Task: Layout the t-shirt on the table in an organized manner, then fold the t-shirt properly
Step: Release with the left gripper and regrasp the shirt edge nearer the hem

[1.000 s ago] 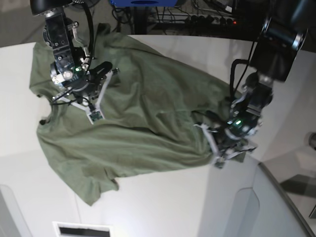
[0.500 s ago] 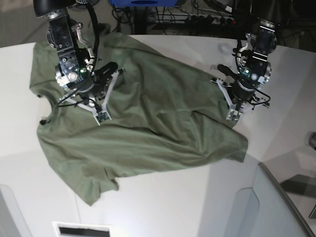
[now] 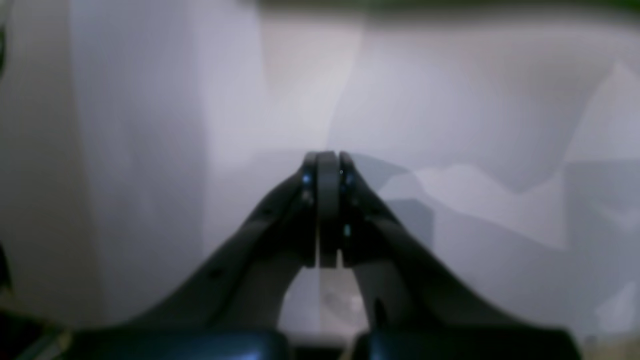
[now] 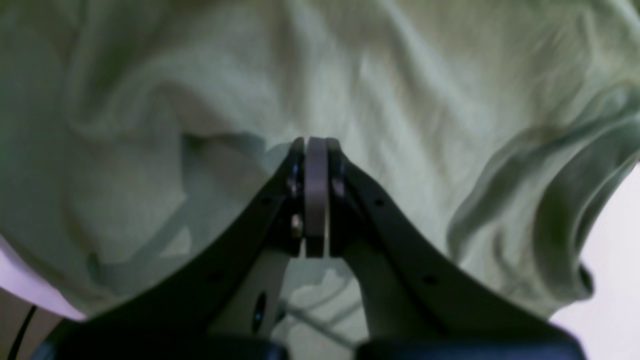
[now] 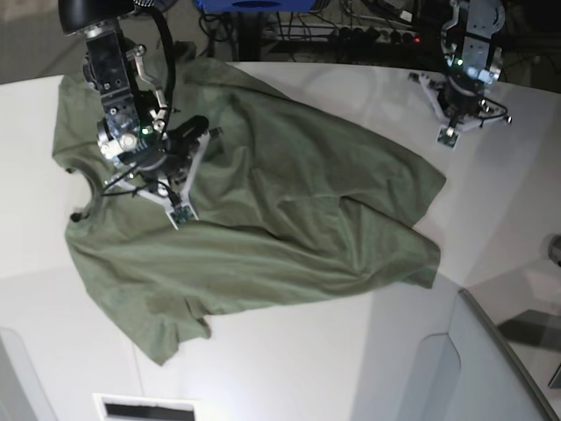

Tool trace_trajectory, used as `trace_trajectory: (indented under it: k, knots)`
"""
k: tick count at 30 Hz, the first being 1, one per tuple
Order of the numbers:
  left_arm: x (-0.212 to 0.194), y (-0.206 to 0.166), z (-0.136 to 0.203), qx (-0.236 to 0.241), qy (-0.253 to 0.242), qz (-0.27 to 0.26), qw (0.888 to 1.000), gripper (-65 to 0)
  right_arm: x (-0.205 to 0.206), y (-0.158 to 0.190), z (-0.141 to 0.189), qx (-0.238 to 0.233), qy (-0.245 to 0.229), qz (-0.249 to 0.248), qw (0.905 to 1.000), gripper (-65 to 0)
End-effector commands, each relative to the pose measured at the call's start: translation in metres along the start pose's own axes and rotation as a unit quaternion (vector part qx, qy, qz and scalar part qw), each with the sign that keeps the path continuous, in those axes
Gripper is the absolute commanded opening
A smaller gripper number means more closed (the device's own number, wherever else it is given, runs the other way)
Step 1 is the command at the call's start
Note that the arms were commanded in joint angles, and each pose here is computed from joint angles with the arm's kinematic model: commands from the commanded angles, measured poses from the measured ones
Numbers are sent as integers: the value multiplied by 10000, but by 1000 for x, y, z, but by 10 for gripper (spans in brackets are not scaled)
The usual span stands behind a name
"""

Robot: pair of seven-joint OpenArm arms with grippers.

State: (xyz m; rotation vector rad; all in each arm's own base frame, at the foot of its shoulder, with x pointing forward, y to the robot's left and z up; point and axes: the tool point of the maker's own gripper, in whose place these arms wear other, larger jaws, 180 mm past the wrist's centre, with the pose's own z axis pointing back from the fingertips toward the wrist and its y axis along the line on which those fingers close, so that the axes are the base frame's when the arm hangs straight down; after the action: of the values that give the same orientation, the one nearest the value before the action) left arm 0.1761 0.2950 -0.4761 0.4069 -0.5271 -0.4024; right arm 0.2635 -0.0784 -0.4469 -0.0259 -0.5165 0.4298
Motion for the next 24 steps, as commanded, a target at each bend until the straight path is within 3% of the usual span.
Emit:
trace_trajectory:
  k: [1,6,10,18,24]
  knots:
    - [18,19,8,254,-325,44,9991,-650,18,-7,3,-81,-252,1,9997,-650]
    - [76,40,28,429,-1146,758,9896,-650,25,-9,4,-97,-319,-2,9994,-650]
    - [114,30,11,281,-1409,941,9852,-650,25,-9,4,-97,-319,-2,9994,-650]
    - [127,4,-49,-69,-925,1281,9874,-650,21,-7,4,-81,-284,-5,9996,-650]
    - [95,-14,-57,-225,-523,1177,9914,-650,21,-7,4,-81,-284,-5,9996,-650]
